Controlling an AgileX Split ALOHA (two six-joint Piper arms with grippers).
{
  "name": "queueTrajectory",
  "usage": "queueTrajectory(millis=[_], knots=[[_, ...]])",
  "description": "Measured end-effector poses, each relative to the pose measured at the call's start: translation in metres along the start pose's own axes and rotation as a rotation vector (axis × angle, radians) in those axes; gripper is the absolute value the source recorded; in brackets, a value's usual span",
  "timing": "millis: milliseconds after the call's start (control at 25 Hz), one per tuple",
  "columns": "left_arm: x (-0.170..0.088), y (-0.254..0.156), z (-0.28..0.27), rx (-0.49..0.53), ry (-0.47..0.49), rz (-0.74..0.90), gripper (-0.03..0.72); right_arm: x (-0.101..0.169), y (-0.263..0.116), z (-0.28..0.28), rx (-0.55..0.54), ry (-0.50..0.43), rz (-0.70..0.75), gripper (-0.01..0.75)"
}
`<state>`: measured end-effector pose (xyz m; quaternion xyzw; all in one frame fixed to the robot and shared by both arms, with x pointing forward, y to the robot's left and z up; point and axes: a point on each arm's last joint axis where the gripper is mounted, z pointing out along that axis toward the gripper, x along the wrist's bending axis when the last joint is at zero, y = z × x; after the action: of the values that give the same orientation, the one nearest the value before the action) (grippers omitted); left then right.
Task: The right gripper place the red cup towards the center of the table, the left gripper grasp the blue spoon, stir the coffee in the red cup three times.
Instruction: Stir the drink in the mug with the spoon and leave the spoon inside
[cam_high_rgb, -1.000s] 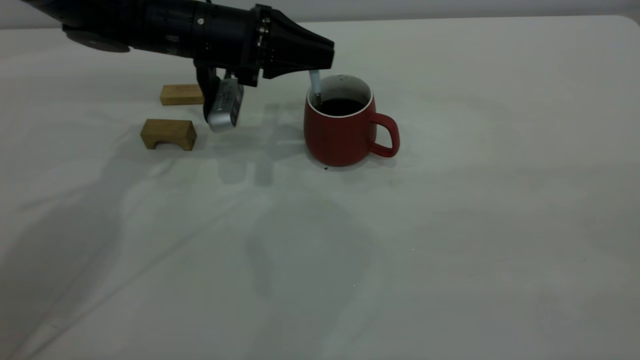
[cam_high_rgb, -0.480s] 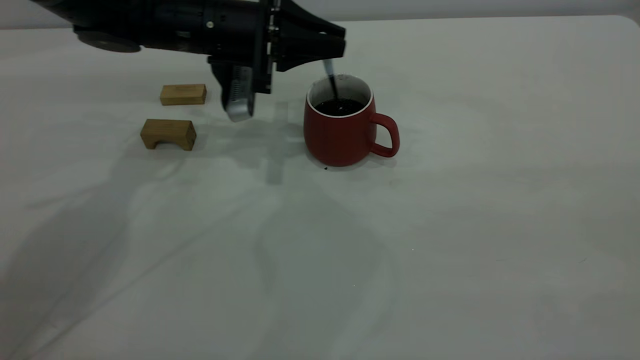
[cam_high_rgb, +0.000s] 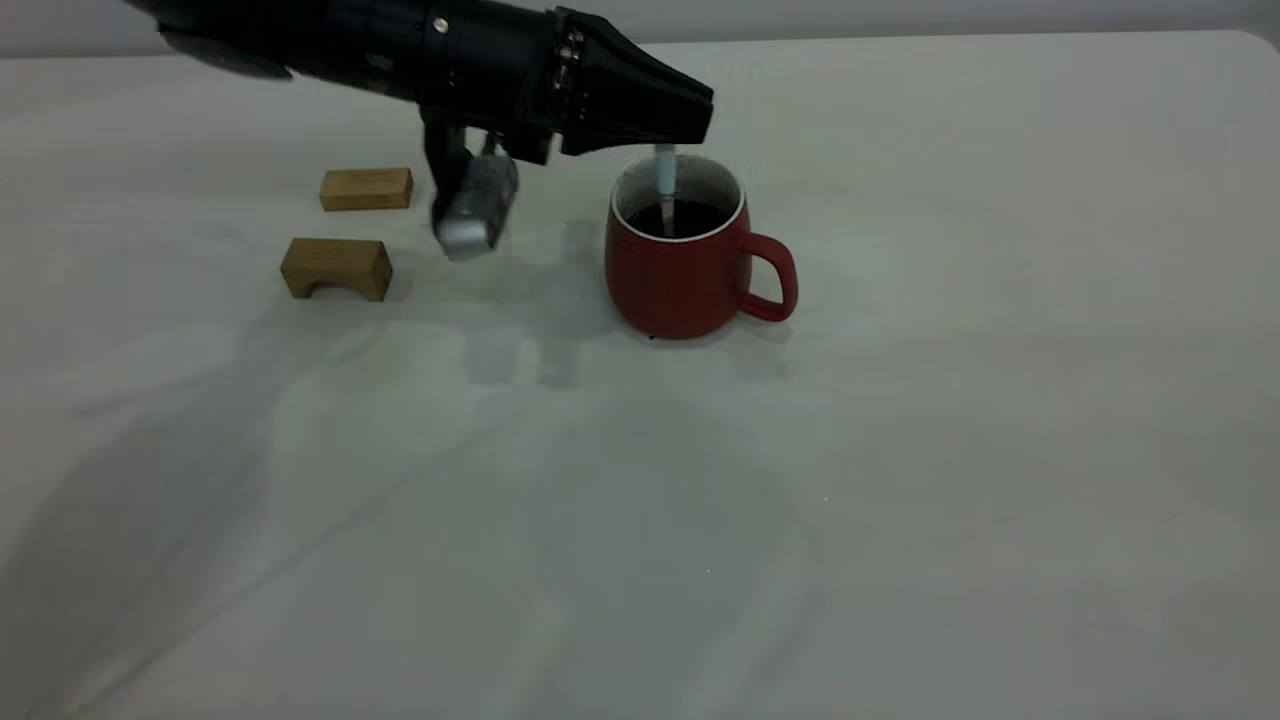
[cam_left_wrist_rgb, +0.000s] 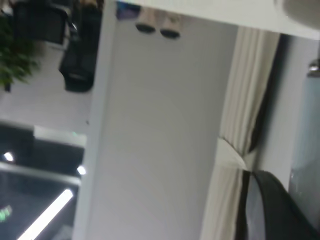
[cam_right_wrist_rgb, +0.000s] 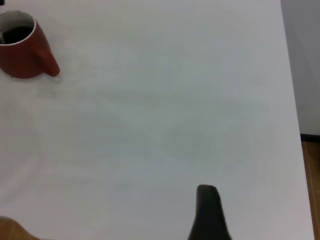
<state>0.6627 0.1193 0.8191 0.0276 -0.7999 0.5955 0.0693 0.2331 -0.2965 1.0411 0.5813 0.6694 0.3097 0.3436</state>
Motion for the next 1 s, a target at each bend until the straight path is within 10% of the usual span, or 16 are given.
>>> queueTrajectory(millis=[440,1000], knots=[[-0.0096,-0.0035,-0.0084,-0.072,-0.060,0.314,0.112,0.0000,0.0000,0.0000,0.000,0.000,0.000,0.591],[-0.0048,0.0058,-0.0032,0.023,-0.015,0.312,0.210,0.0000,0.0000,0.0000,0.000,0.000,0.000,0.591]])
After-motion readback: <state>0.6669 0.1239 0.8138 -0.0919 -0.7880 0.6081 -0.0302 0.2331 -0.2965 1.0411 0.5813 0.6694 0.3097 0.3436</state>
